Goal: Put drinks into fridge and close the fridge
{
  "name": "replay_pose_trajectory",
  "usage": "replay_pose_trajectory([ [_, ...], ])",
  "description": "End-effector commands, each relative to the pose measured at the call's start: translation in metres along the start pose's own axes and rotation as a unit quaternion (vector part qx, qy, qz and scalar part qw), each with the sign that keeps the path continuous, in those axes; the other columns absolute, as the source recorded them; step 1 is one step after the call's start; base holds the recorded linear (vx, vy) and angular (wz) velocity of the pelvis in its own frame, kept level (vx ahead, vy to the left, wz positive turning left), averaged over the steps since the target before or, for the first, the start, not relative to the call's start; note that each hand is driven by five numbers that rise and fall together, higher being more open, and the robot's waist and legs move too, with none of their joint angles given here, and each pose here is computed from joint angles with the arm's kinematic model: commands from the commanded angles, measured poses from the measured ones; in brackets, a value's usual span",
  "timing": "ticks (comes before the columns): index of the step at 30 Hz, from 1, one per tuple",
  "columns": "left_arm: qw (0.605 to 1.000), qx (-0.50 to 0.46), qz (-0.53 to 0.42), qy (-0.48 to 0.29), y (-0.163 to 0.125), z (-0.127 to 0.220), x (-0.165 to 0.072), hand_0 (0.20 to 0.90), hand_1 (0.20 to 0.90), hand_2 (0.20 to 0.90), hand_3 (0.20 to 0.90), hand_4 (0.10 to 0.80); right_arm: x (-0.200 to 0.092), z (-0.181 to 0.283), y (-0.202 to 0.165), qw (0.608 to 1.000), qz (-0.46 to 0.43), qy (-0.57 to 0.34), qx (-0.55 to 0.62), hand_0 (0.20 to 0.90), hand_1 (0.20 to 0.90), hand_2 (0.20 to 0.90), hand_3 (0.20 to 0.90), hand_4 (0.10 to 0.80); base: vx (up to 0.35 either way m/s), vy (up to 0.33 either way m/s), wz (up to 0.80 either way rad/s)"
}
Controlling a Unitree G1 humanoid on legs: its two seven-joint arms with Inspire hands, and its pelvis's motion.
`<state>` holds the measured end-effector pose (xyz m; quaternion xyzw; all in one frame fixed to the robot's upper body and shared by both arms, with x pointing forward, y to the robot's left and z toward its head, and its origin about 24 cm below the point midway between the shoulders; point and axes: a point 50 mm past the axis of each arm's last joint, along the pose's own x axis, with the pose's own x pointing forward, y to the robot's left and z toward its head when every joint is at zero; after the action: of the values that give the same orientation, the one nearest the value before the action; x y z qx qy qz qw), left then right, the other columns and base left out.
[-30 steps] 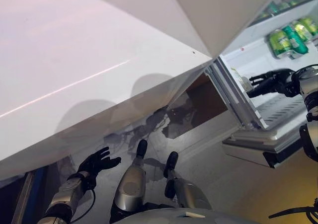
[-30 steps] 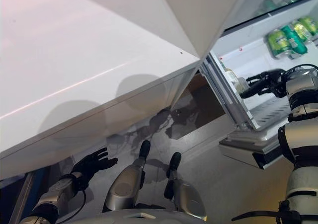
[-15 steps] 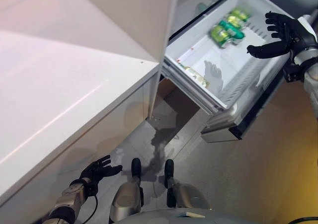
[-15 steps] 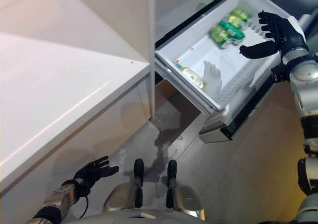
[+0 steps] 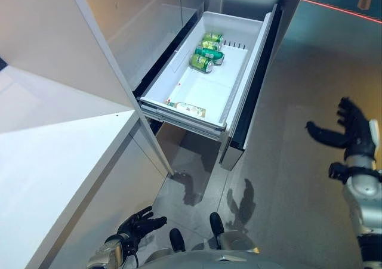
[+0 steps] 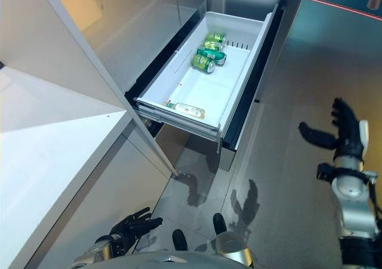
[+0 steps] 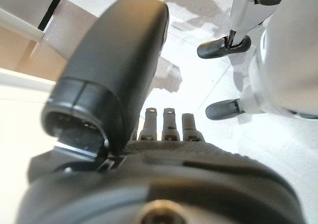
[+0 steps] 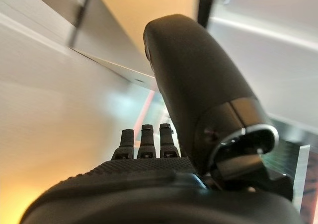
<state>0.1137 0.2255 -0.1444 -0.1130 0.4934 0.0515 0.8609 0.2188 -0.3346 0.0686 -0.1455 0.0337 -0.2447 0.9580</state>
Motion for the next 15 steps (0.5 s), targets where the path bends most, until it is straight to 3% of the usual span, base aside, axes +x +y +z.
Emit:
replay_pose_trajectory([
  [1,0.998,0.024,0.046,0.024,0.029,-0.01,-0.008,0.9,0.9,0.9,0.9,0.8,0.015,0.045,0.002,0.99,0.009,-0.133,0.048,0.9,0.9,0.9,0.9,0.8,0.102,-0.044,-0.01],
  [7,0.997,0.018,0.055,0.044,0.029,-0.02,-0.009,0.9,0.9,0.9,0.9,0.8,0.006,0.019,0.033,0.99,0.083,-0.102,0.055,0.9,0.9,0.9,0.9,0.8,0.115,-0.018,0.0],
  [15,0.998,0.013,0.04,0.048,0.015,-0.027,-0.004,0.9,0.9,0.9,0.9,0.8,0.01,0.035,0.067,0.976,0.17,-0.134,0.039,0.9,0.9,0.9,0.9,0.8,0.126,0.077,0.12],
])
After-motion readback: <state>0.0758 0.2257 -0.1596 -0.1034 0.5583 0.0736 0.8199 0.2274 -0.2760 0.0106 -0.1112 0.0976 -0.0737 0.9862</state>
